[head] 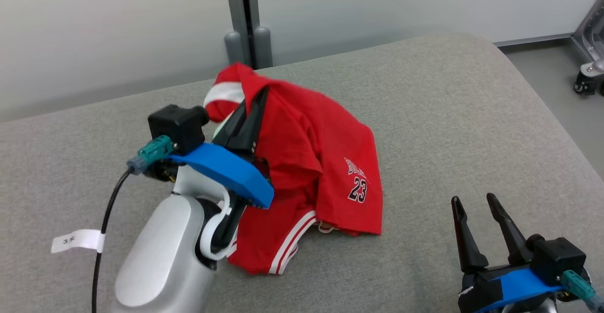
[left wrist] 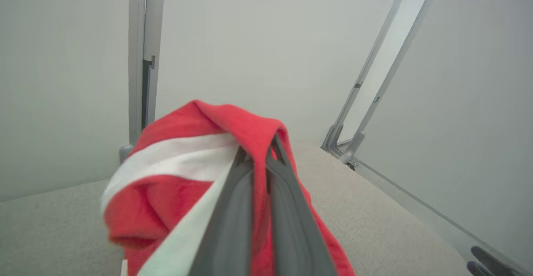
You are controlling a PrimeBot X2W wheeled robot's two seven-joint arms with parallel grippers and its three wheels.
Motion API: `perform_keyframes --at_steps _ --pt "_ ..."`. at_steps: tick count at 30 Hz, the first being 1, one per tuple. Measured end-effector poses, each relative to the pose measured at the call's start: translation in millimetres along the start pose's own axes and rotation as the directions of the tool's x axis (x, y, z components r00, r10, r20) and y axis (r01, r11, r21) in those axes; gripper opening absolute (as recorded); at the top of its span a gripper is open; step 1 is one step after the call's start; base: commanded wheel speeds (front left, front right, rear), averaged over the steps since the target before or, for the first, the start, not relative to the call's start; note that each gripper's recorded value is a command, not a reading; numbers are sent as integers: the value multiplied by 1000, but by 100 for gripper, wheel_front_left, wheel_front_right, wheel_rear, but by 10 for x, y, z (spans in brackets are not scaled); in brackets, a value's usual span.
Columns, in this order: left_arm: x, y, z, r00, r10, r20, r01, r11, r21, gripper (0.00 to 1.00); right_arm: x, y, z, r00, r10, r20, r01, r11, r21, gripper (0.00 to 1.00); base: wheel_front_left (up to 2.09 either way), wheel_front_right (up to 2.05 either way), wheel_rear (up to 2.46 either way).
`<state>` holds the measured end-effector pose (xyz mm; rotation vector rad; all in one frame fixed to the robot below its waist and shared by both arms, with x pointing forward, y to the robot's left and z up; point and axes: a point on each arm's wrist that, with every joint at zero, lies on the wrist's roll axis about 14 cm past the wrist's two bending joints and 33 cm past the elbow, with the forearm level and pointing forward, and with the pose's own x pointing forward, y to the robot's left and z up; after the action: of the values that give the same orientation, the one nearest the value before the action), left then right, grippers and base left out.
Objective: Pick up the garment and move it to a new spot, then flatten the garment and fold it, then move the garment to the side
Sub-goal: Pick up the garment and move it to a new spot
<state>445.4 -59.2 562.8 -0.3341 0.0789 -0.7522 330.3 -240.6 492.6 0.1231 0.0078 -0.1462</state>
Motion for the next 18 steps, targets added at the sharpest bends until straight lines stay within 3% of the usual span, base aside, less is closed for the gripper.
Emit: perform_keyframes --at_steps 3,8,13,18 --pt "14 -79 430 992 -25 124 22 999 27 0 29 61 -5 1000 20 -5 -20 1000 1 100 0 0 0" --pt "-89 -86 1022 977 -56 207 28 991 134 0 120 243 28 997 78 9 -78 997 6 100 0 0 0" --pt "-398 178 1591 966 -2 259 -69 962 263 0 206 506 -8 988 157 2 -157 987 18 100 0 0 0" --pt "-888 655 1985 946 148 289 -247 906 344 0 290 824 -49 969 249 -6 -248 968 32 100 0 0 0"
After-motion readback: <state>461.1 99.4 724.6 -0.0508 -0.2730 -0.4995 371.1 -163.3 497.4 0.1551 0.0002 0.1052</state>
